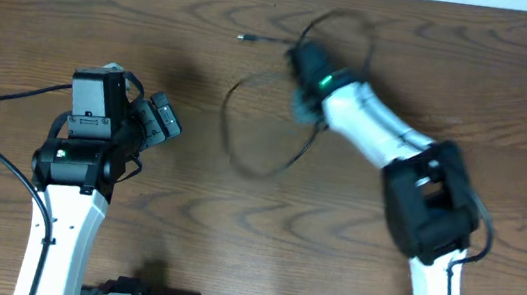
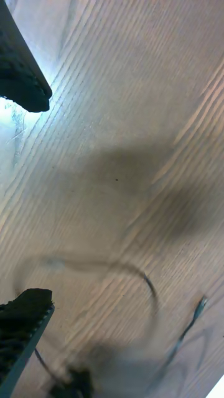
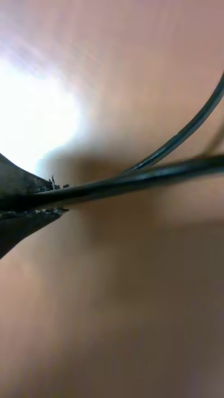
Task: Untangle cables
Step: 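Lift the black cable and carry it up-right with the right gripper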
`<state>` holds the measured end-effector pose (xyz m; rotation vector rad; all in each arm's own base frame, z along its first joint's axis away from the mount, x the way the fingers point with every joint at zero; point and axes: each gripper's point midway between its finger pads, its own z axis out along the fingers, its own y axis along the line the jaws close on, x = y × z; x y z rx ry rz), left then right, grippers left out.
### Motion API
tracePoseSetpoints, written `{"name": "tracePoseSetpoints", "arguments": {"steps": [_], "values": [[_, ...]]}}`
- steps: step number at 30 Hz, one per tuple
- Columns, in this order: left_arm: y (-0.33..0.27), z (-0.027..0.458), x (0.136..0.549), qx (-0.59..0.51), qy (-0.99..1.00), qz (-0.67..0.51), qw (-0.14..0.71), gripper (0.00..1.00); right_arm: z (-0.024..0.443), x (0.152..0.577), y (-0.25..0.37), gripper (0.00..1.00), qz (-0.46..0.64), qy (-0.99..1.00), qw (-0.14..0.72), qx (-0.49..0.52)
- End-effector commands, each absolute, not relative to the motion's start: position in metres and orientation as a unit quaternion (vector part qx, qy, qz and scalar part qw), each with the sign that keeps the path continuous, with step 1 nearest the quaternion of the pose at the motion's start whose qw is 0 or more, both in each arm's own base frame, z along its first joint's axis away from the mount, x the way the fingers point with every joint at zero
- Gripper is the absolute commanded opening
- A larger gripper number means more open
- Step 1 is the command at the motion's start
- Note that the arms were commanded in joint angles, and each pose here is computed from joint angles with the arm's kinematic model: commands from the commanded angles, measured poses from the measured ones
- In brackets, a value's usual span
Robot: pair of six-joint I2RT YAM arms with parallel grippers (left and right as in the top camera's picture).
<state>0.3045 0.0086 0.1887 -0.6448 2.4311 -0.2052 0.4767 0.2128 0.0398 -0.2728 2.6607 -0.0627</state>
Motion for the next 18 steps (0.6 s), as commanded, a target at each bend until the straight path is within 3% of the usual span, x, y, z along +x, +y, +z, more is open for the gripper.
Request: {"name": "tracePoseSetpoints", "arguments": {"steps": [1,5,10,16,18], "values": [[0.012,0.192,0.305,-0.249,0.915,-0.072,0.309,0.98,0.112,0.554,0.138,0.01,-0.091,0.933,0.336,-0.092],[0.012,0.192,0.305,-0.249,0.915,-0.072,0.309,0.98,0.169,0.615,0.041,0.01,-0.131,0.888,0.439,-0.039],[0.012,0.192,0.305,-0.249,0.915,-0.072,0.309,0.98,0.200,0.638,-0.074,0.01,-0.166,0.848,0.502,0.037],[0.012,0.192,0.305,-0.249,0.915,-0.072,0.309,0.98,0.151,0.629,-0.141,0.01,-0.112,0.874,0.465,0.084],[0.012,0.192,0.305,-0.249,0.915,-0.072,0.309,0.98,0.130,0.626,-0.144,0.07,-0.092,0.887,0.445,0.083]]}}
